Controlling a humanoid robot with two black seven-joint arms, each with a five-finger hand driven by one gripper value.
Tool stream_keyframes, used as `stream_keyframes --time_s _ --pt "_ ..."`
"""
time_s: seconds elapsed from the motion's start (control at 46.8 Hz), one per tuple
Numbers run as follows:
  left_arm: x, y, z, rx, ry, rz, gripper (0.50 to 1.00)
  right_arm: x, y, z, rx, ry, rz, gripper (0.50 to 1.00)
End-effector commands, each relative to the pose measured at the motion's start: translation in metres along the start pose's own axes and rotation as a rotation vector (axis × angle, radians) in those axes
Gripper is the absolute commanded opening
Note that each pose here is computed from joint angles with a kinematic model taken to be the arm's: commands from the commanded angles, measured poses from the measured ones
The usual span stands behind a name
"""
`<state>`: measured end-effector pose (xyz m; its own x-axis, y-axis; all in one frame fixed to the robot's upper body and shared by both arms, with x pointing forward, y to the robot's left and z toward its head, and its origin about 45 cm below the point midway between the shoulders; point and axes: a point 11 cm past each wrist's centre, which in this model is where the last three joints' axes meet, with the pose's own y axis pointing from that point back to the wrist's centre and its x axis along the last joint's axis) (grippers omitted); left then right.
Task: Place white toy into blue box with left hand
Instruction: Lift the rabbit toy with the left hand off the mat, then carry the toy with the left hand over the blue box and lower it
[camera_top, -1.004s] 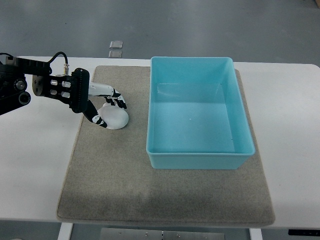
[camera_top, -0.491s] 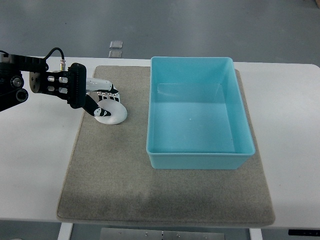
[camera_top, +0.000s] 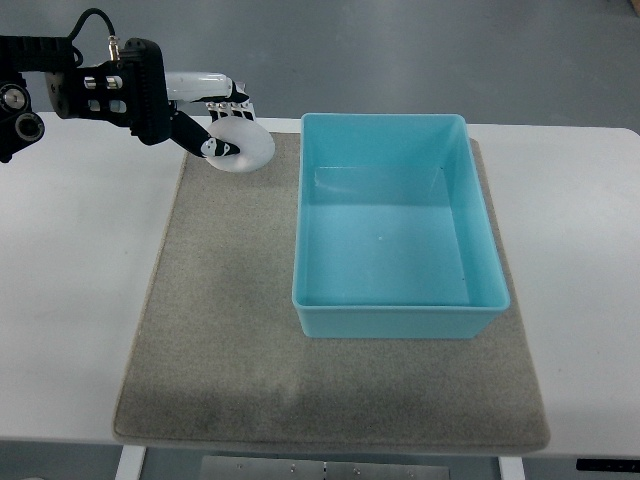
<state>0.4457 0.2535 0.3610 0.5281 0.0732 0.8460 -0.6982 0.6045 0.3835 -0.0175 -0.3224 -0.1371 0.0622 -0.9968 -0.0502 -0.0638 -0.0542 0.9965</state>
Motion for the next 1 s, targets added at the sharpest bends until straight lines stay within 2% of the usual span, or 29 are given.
stream_keyframes --time_s 0.0,0.577,0.983 --pt "0.005 -0.001 0.005 -0.01 -0.008 0.01 0.5 0.0 0.0 0.0 0.0 0.0 0.0 0.936" --pt "-0.008 -0.049 0.067 -0.173 -0.019 -0.005 0.5 0.0 0.0 0.001 -0.001 0.0 0.0 0.936" --pt "-0.034 -0.077 0.087 -0.221 0.01 -0.043 0.5 0.0 0.0 0.0 0.0 0.0 0.0 0.936"
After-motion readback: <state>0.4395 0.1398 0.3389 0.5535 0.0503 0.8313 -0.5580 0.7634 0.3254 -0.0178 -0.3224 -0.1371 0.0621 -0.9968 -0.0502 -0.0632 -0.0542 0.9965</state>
